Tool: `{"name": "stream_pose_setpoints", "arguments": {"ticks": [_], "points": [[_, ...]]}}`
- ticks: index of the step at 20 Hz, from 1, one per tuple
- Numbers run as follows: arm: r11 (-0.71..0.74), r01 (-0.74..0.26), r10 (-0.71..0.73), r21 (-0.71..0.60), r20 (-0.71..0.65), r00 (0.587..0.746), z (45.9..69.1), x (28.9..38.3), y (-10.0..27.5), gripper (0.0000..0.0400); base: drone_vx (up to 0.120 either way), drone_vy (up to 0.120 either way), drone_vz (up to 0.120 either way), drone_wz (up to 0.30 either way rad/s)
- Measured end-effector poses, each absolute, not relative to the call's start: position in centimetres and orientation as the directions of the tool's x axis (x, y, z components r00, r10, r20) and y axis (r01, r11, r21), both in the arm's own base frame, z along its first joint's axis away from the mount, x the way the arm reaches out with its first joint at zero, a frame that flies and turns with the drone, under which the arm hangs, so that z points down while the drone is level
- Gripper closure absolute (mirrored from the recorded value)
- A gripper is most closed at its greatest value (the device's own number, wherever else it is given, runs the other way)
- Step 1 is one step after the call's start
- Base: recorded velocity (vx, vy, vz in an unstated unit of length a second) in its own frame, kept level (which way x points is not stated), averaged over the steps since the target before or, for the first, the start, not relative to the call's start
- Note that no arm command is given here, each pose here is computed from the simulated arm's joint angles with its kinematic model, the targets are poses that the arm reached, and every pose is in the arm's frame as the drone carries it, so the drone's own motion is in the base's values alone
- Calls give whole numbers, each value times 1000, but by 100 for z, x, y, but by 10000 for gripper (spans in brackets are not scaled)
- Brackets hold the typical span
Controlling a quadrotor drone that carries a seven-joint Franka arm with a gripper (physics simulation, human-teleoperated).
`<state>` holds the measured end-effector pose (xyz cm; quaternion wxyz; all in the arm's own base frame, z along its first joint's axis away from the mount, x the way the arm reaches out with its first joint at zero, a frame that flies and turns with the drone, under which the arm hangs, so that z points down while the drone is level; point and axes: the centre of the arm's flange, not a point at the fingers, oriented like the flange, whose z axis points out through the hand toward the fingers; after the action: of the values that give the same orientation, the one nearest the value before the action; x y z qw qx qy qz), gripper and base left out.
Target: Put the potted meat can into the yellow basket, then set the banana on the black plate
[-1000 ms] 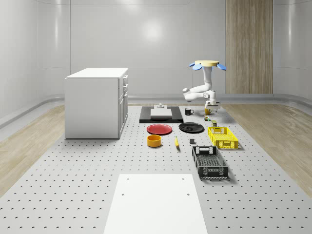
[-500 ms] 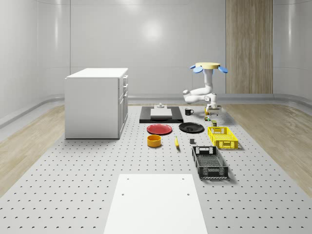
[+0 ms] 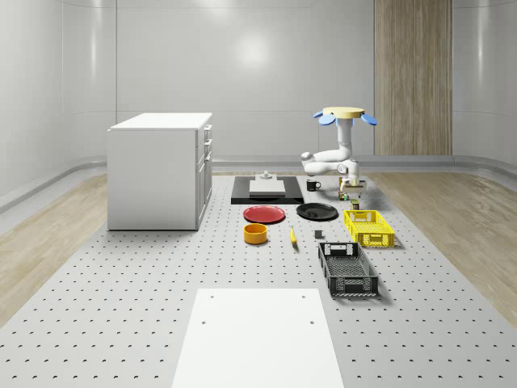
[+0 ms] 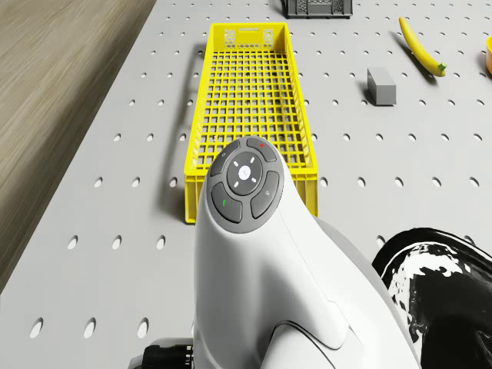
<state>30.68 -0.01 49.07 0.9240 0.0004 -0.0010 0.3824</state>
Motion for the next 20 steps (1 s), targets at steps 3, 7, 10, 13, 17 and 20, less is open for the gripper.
{"name": "stream_pose_setpoints", "arguments": {"ticks": [3, 7, 10, 13, 17, 20], "points": [[708, -707, 707, 0, 2, 708, 4907, 3068, -1, 0, 120, 0, 0, 0], [707, -707, 707, 0, 2, 707, 4914, 3068, -1, 0, 60, 0, 0, 0], [707, -707, 707, 0, 2, 707, 4986, 3068, -1, 0, 0, 0, 0, 0], [707, -707, 707, 0, 2, 707, 5091, 3068, -1, 0, 0, 0, 0, 0], [707, -707, 707, 0, 2, 707, 5202, 3068, -1, 0, 0, 0, 0, 0], [707, -707, 707, 0, 2, 707, 5252, 3068, 0, 12, 0, 0, 0, 0]]}}
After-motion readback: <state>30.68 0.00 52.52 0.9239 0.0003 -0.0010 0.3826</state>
